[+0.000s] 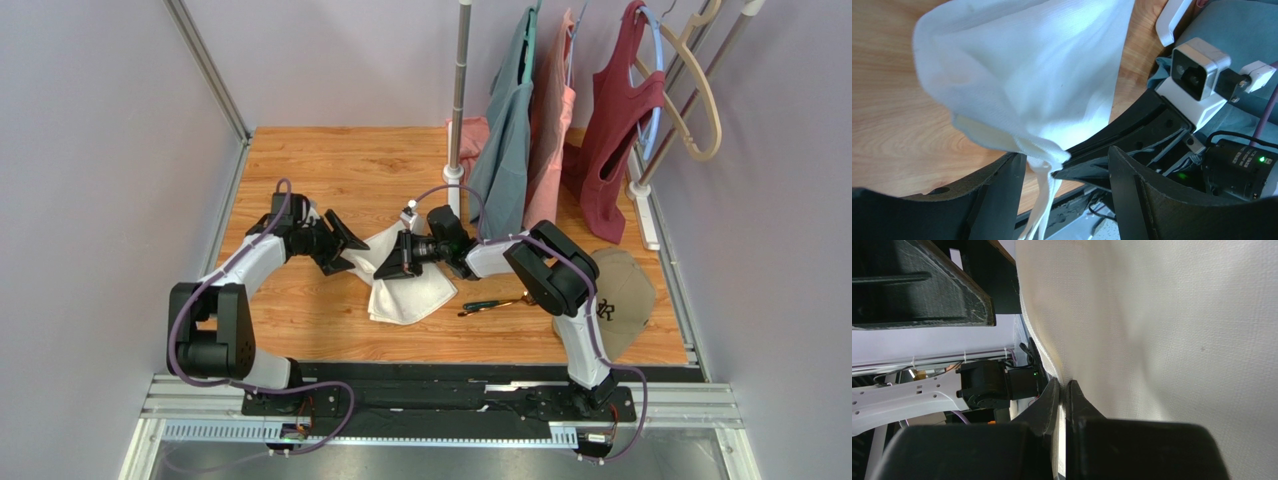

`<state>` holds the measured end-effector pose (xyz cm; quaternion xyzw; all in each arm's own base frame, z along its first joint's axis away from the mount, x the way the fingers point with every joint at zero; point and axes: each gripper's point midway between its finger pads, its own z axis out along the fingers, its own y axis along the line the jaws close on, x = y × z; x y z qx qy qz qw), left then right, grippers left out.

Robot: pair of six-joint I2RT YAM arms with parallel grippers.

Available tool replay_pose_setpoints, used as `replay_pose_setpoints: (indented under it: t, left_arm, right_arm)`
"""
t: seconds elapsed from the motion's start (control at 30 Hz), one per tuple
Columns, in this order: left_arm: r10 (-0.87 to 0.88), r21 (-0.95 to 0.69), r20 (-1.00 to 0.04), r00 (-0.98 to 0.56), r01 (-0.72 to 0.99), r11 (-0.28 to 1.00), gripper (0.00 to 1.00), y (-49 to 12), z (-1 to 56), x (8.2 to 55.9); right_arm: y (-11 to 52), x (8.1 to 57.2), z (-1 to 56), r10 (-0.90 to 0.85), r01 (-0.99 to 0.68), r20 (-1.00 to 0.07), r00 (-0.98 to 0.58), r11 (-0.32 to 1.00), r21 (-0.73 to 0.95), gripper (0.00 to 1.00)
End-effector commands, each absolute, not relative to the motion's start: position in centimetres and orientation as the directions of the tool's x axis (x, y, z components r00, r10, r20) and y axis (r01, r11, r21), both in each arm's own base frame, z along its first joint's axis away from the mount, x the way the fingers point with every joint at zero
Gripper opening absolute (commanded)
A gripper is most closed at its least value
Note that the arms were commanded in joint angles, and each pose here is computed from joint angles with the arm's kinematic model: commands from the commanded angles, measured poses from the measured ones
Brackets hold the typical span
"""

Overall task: Fold the napkin into a case and place the utensils inside
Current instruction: Fold the lower triangle-folded napkin at the center of the board.

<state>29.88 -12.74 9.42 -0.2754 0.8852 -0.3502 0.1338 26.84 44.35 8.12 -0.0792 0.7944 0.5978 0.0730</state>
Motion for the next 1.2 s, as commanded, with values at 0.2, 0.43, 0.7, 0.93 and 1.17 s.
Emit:
replay_pose_setpoints:
  t: [0.2,0.43,0.7,0.93,1.17]
  left_arm:
    - [-0.557,-0.7,-0.088,-0.826,-0.347,0.624,0.68,-15.9,10.0,33.2]
    - [-0.514,-0.685,-0.063,-0.856,-0.337,0.646,0.67,-18.7,8.9,33.2]
    - [-0.495,-0.685,-0.089,-0.864,-0.308,0.661,0.66,-19.5,9.4,33.3]
    - [-0.455,-0.64,-0.154,-0.877,-0.262,0.722,0.66,-18.3,10.7,32.6]
    - [-0.408,-0.557,-0.239,-0.881,-0.22,0.801,0.56,-16.2,11.1,31.5]
  right_arm:
    - [42.7,27.8,8.6,-0.01,-0.239,-0.244,-0.97,0.245,0.94,0.0]
    - [41.3,28.0,7.0,-0.029,-0.266,-0.272,-0.962,0.325,0.907,0.01]
    - [39.3,28.2,3.9,-0.056,-0.284,-0.29,-0.955,0.437,0.853,0.01]
    - [38.4,28.5,2.5,-0.036,-0.272,-0.291,-0.956,0.484,0.832,0.01]
    - [37.8,29.1,2.5,-0.004,-0.24,-0.268,-0.963,0.461,0.854,0.01]
